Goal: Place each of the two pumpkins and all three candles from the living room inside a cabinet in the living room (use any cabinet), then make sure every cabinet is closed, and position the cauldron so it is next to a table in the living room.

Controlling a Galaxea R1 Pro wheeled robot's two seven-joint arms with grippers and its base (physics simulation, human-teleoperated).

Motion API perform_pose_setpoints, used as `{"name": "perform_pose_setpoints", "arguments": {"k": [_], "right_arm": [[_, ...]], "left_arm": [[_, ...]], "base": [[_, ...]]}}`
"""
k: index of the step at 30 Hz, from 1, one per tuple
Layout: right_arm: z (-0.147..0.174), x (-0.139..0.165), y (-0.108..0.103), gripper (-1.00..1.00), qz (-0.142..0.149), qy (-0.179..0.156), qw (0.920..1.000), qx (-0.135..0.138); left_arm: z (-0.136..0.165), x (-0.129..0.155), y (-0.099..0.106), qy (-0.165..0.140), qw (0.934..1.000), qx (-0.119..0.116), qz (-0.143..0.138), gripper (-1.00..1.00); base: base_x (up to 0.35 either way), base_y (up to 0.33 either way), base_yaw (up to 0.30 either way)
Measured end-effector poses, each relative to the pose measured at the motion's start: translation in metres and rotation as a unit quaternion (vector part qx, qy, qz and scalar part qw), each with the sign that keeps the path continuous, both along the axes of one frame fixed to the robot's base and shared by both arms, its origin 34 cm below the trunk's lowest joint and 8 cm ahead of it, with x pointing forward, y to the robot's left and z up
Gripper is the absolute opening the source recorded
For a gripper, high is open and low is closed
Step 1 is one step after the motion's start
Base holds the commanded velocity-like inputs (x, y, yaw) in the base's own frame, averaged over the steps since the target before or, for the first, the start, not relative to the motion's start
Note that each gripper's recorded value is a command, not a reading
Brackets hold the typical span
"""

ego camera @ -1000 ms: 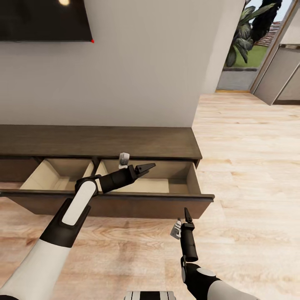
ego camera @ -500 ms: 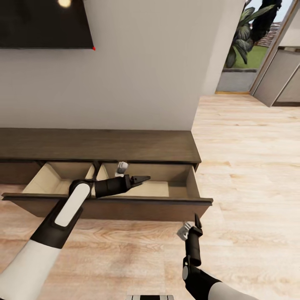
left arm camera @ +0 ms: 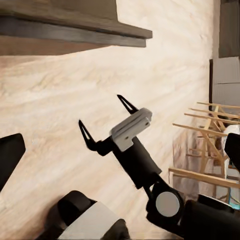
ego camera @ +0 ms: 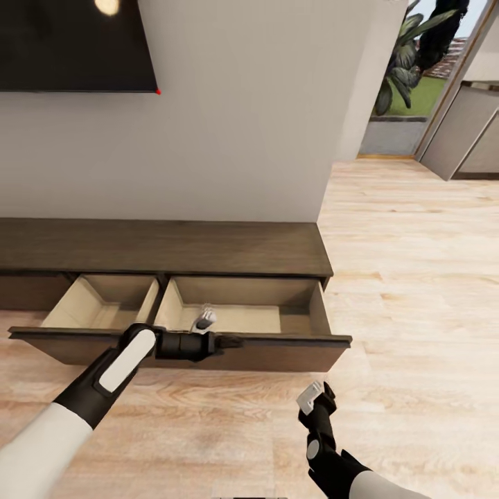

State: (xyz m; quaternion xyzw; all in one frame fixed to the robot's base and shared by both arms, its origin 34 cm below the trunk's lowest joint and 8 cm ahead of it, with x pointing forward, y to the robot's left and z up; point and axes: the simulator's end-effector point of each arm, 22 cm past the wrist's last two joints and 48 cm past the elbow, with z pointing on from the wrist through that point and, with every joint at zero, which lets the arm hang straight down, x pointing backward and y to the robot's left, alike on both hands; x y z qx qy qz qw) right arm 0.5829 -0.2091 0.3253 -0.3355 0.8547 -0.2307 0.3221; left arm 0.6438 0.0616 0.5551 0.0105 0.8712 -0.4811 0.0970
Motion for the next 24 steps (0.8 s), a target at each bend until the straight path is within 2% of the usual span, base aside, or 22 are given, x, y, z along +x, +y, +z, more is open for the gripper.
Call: {"name": "perform_pose_setpoints", "arguments": {"k": [3,4,5,6,7,10,12,13,14,20,24], "right_arm": [[-0.007,-0.01,0.016,1.0,0.018,0.037,0.9987,0.029],[-0.012,-0.017,0.025,1.0,0.029,0.062,0.9965,0.047],[-0.012,-0.019,0.028,1.0,0.033,0.07,0.9956,0.053],[-0.016,-0.025,0.034,1.0,0.04,0.088,0.9931,0.066],[-0.016,-0.028,0.037,1.0,0.042,0.097,0.9917,0.073],[-0.014,-0.033,0.039,1.0,0.031,0.111,0.9892,0.09],[-0.012,-0.036,0.037,1.0,0.001,0.119,0.9869,0.109],[-0.013,-0.041,0.037,1.0,-0.034,0.125,0.9831,0.13],[-0.011,-0.043,0.037,1.0,-0.039,0.127,0.9823,0.133],[0.0,-0.043,0.036,1.0,-0.045,0.126,0.9818,0.135],[0.008,-0.043,0.038,1.0,-0.045,0.126,0.9817,0.136]], "left_arm": [[-0.031,-0.027,0.023,0.032,0.9982,0.046,-0.023,1.0],[-0.052,-0.044,0.038,0.052,0.9954,0.073,-0.034,1.0],[-0.056,-0.051,0.043,0.062,0.9943,0.078,-0.037,1.0],[-0.075,-0.07,0.054,0.084,0.9907,0.098,-0.043,1.0],[-0.086,-0.083,0.061,0.101,0.988,0.108,-0.044,1.0],[-0.109,-0.116,0.078,0.143,0.9802,0.13,-0.042,1.0],[-0.13,-0.143,0.095,0.175,0.9724,0.151,-0.034,1.0],[-0.167,-0.169,0.126,0.176,0.9625,0.205,-0.025,1.0],[-0.184,-0.182,0.145,0.18,0.956,0.231,-0.015,1.0],[-0.211,-0.195,0.196,0.172,0.9403,0.292,0.034,1.0],[-0.218,-0.198,0.221,0.162,0.9316,0.319,0.064,1.0]], "base": [[0.0,0.0,0.0],[0.0,0.0,0.0],[0.0,0.0,0.0],[0.0,0.0,0.0],[0.0,0.0,0.0],[0.0,0.0,0.0],[0.0,0.0,0.092],[0.0,0.0,0.232],[0.0,0.0,0.251],[0.0,0.0,0.275],[0.0,0.0,0.285]]}}
